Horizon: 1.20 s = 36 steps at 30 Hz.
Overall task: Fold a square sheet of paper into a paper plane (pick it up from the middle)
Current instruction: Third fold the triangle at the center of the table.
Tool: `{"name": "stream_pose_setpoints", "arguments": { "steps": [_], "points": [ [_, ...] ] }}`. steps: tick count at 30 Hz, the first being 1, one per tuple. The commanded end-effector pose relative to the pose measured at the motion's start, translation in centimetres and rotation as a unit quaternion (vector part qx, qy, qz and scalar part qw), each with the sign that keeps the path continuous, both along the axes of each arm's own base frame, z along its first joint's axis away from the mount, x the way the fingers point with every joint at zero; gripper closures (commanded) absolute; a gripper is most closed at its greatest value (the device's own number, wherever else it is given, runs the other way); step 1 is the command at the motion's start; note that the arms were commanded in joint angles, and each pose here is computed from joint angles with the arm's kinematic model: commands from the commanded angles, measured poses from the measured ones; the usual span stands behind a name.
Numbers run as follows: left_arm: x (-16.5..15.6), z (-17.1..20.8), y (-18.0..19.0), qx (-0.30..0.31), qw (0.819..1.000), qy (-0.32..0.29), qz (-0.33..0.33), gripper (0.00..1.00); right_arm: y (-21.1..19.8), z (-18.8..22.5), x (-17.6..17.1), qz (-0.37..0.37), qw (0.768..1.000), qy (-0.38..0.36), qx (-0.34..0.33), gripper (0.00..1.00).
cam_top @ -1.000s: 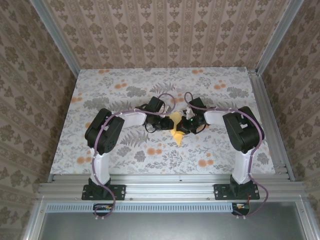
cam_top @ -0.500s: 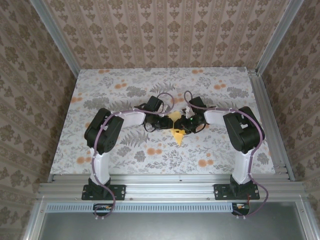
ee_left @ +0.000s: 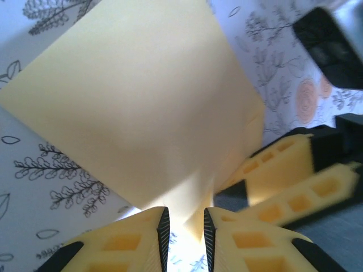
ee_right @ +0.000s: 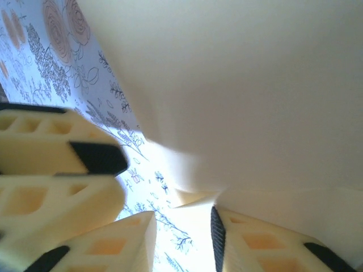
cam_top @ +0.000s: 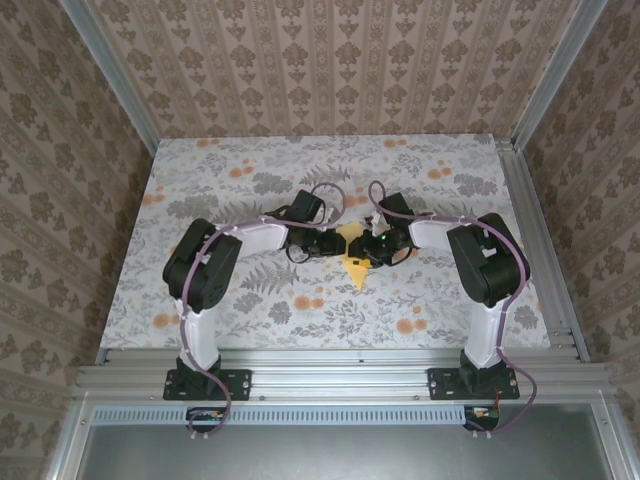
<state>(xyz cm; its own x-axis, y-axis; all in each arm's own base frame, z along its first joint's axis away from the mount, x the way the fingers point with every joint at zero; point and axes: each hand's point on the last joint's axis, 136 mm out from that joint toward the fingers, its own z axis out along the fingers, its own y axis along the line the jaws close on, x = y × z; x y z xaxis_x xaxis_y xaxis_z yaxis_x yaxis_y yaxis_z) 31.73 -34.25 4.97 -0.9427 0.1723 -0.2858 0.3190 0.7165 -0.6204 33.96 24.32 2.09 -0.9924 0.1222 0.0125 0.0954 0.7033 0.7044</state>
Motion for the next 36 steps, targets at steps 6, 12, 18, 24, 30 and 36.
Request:
{"name": "stream_pose_setpoints", "arguments": {
  "steps": [6,12,18,24,30,36],
  "points": [
    [-0.9,3.5,-0.7,-0.040,0.999,-0.013,0.001,0.75,-1.8,-3.9,-2.2,-0.004,0.998,0.042,-0.055,0.84],
    [-2.3,2.2,-2.1,-0.046,0.999,0.010,-0.010,0.77,-2.0,-4.0,-2.3,-0.005,0.997,0.043,-0.056,0.94],
    [-3.2,0.8,-2.8,-0.051,0.998,0.027,-0.008,0.83,-1.9,-3.9,-2.3,-0.009,0.998,0.044,-0.045,1.00],
    [-3.6,-0.8,-2.9,-0.045,0.998,0.041,-0.009,0.84,-1.9,-4.0,-2.4,-0.013,0.998,0.046,-0.036,1.00],
    [-3.8,-2.3,-2.3,-0.022,0.999,0.049,-0.006,0.87,-2.0,-3.9,-2.4,-0.016,0.998,0.047,-0.031,1.00],
    [-3.6,-1.8,-1.1,-0.033,0.998,0.042,0.018,0.87,-2.2,-3.8,-2.4,-0.017,0.998,0.047,-0.033,1.00]
  ]
}}
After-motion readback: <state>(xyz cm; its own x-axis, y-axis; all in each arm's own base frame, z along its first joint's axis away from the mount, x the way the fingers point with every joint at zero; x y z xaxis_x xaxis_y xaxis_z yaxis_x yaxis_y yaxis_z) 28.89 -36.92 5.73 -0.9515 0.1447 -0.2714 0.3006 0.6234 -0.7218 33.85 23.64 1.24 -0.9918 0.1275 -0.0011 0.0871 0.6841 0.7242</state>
